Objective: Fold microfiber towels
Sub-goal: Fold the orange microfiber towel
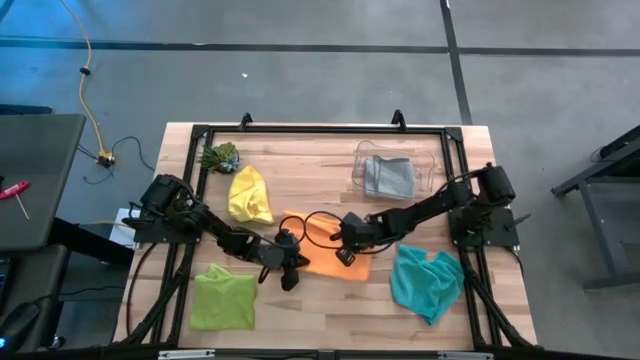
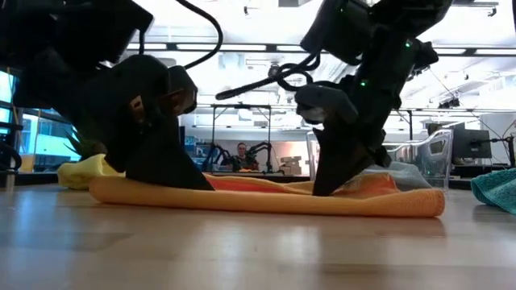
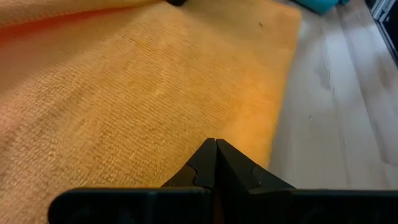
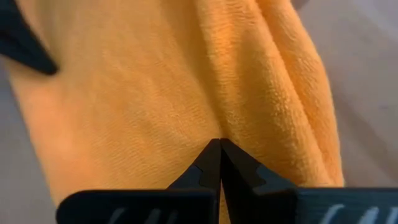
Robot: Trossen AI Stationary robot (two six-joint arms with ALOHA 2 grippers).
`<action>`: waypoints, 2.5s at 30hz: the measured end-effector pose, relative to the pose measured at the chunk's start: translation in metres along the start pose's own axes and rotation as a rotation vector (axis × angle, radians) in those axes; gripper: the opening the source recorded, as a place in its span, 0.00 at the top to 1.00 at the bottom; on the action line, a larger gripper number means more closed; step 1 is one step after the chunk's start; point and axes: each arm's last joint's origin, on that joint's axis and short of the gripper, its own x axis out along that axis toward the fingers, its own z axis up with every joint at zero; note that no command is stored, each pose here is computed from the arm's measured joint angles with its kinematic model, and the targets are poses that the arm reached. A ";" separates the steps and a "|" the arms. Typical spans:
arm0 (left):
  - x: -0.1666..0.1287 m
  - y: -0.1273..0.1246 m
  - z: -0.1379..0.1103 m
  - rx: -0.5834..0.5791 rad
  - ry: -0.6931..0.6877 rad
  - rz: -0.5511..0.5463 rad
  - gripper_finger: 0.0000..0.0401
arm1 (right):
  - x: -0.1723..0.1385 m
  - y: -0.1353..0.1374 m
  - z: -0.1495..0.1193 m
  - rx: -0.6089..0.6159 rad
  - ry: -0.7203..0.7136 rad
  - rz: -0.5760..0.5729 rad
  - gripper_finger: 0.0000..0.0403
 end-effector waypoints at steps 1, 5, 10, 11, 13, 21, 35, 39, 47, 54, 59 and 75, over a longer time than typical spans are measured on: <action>0.000 -0.001 0.000 -0.003 0.001 -0.003 1.00 | 0.000 -0.003 0.001 -0.004 0.006 -0.013 1.00; -0.003 -0.008 -0.006 -0.001 0.013 -0.034 1.00 | -0.004 -0.012 0.008 -0.009 0.000 -0.070 1.00; -0.008 -0.018 -0.015 0.012 0.018 -0.040 1.00 | -0.024 -0.018 0.024 -0.007 -0.058 -0.061 1.00; -0.008 -0.019 -0.016 0.008 0.015 -0.037 1.00 | -0.028 -0.021 0.026 -0.004 -0.063 -0.078 1.00; -0.010 -0.022 -0.019 0.005 0.010 -0.031 1.00 | -0.034 -0.027 0.030 0.013 -0.078 -0.111 1.00; -0.012 -0.026 -0.022 -0.008 -0.012 -0.032 1.00 | -0.054 -0.012 0.040 0.037 -0.149 0.083 1.00; -0.012 -0.026 -0.021 -0.017 -0.029 -0.024 1.00 | 0.014 0.026 0.049 0.125 -0.097 0.219 1.00; -0.012 -0.026 -0.021 -0.012 -0.027 -0.023 1.00 | 0.030 0.030 0.052 0.132 -0.028 0.167 1.00; -0.012 -0.026 -0.021 -0.008 -0.020 -0.030 1.00 | 0.035 0.018 0.067 0.184 -0.040 0.122 1.00; -0.012 -0.027 -0.022 0.020 -0.004 -0.041 1.00 | 0.033 0.000 0.090 0.271 -0.145 0.047 1.00; -0.012 -0.027 -0.022 0.021 -0.002 -0.044 1.00 | 0.023 -0.011 0.106 0.302 -0.221 0.026 1.00; -0.012 -0.027 -0.023 0.023 0.007 -0.055 1.00 | -0.090 0.010 0.097 -0.169 -0.247 0.128 1.00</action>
